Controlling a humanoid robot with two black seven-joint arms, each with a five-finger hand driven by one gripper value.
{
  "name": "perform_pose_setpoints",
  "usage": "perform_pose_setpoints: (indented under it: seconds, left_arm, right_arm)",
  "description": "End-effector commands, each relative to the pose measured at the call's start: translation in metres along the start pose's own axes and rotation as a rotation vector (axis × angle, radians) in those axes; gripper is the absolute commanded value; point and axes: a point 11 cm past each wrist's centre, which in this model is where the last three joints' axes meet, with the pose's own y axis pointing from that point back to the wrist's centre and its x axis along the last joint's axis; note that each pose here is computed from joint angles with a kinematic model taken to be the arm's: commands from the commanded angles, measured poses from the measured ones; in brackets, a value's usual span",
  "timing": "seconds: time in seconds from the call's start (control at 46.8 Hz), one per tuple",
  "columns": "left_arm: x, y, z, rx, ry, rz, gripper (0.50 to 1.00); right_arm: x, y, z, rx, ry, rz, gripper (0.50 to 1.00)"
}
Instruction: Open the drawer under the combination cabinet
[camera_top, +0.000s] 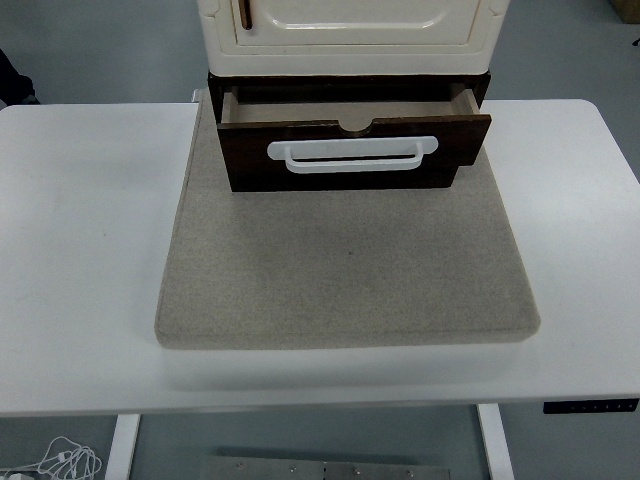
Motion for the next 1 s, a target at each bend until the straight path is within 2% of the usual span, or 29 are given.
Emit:
perform_pose_setpoints:
  seconds: [0.0, 0.15, 0.321, 0.427, 0.705, 0.983]
  left_arm:
    - [0.012, 0.002, -0.032, 0.042, 0.042, 0.018, 1.0]
    - [0.029, 0.008, -0.085, 0.099, 0.122, 0.053, 1.0]
    - [0.042, 0.019, -0.13, 0.153, 0.146, 0.068, 1.0]
    - [0.047, 0.024, -0.136, 0.118, 0.186, 0.032, 1.0]
    - [0.012, 0.024, -0.182, 0.115, 0.287, -0.06, 1.0]
    - [-0.018, 0.017, -0.189, 0.092, 0.353, -0.1, 1.0]
  right_arm:
    - [0.0, 0.0, 0.0, 0.0, 0.001, 0.0, 0.926]
    - [0.0, 0.0, 0.0, 0.0, 0.001, 0.0, 0.926]
    - [0.0, 0.0, 0.004, -0.006, 0.0, 0.0, 0.926]
    - [0.0, 0.0, 0.003, -0.004, -0.003, 0.001, 0.926]
    - [0.0, 0.0, 0.003, 0.001, -0.007, 0.0, 0.926]
    - [0.0, 0.0, 0.003, 0.001, -0.004, 0.0, 0.926]
